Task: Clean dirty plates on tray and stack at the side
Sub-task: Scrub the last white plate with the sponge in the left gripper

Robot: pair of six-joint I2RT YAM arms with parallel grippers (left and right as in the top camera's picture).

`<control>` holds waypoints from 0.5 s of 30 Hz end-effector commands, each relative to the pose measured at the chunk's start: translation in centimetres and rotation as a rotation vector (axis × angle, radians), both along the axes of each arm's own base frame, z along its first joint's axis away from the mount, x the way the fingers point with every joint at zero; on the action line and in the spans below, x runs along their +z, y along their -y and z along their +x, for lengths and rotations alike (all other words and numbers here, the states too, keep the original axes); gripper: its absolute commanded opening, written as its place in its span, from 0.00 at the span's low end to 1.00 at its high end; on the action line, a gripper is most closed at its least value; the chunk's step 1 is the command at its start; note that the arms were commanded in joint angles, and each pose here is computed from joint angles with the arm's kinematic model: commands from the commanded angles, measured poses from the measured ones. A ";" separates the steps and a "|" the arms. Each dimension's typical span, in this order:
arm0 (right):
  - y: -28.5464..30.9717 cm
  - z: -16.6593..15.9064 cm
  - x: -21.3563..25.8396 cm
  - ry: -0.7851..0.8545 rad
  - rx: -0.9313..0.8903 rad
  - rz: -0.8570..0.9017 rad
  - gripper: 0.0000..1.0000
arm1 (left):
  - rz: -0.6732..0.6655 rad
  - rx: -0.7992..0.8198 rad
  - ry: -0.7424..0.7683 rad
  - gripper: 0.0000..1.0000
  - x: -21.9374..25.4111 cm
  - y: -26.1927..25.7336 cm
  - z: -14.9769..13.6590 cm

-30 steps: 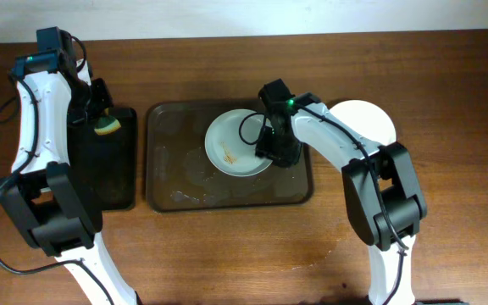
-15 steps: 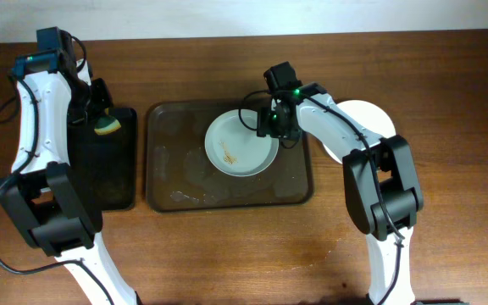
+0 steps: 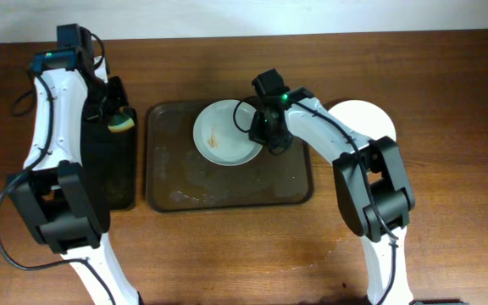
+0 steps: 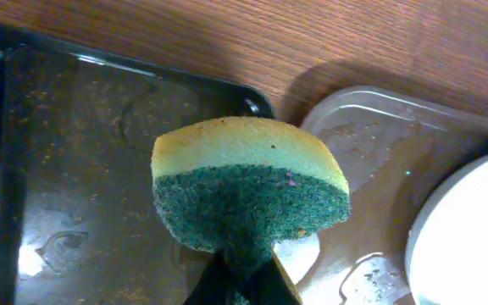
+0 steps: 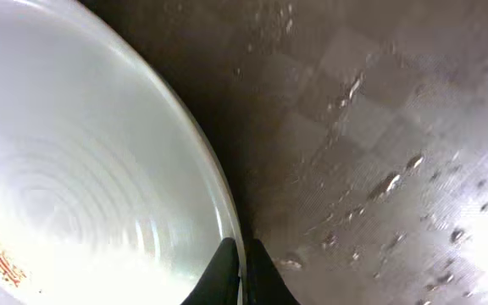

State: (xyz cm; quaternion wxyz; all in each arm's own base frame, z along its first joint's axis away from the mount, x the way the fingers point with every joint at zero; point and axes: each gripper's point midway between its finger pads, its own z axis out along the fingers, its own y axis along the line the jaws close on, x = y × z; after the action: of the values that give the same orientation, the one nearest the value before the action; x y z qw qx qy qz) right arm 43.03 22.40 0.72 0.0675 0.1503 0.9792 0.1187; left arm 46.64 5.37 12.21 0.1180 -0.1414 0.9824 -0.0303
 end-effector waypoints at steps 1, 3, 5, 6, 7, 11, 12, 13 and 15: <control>0.4 -0.9 -1.6 -0.049 -0.041 -0.034 0.04 | 0.009 -0.048 0.017 0.00 0.5 1.5 0.4; 0.5 -1.3 -1.7 -0.064 -0.041 -0.040 0.04 | 0.009 -0.081 0.023 0.01 0.5 3.0 0.7; 0.5 -1.2 -1.6 -0.061 -0.040 -0.036 0.04 | 0.007 -0.129 0.014 0.01 -0.2 5.2 0.9; 0.5 -1.2 -1.6 -0.061 -0.040 -0.036 0.04 | 0.006 -0.154 0.005 0.00 -0.9 6.4 1.1; 0.4 -1.1 -1.6 -0.059 -0.040 -0.036 0.04 | -0.016 -0.214 0.000 0.00 -1.7 8.1 1.3; 0.4 -1.0 -1.6 -0.052 -0.040 -0.033 0.04 | -0.141 -0.454 -0.003 0.00 -5.4 15.2 1.9; 0.4 -1.0 -1.6 -0.052 -0.040 -0.033 0.04 | -0.142 -0.472 -0.012 0.01 -6.4 16.1 1.9; 0.3 -0.9 -1.7 -0.050 -0.040 -0.032 0.04 | -0.144 -0.492 -0.031 0.00 -7.9 17.2 1.8; 0.3 -0.9 -1.8 -0.050 -0.040 -0.032 0.04 | -0.146 -0.515 -0.070 0.01 -9.8 18.4 1.2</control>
State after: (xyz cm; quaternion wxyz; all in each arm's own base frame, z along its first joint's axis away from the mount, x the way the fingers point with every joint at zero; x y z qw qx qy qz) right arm 42.80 22.44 0.75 0.0607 0.1659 0.9771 0.1186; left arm 48.40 -11.13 4.46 0.0816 0.0733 0.9879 -0.1092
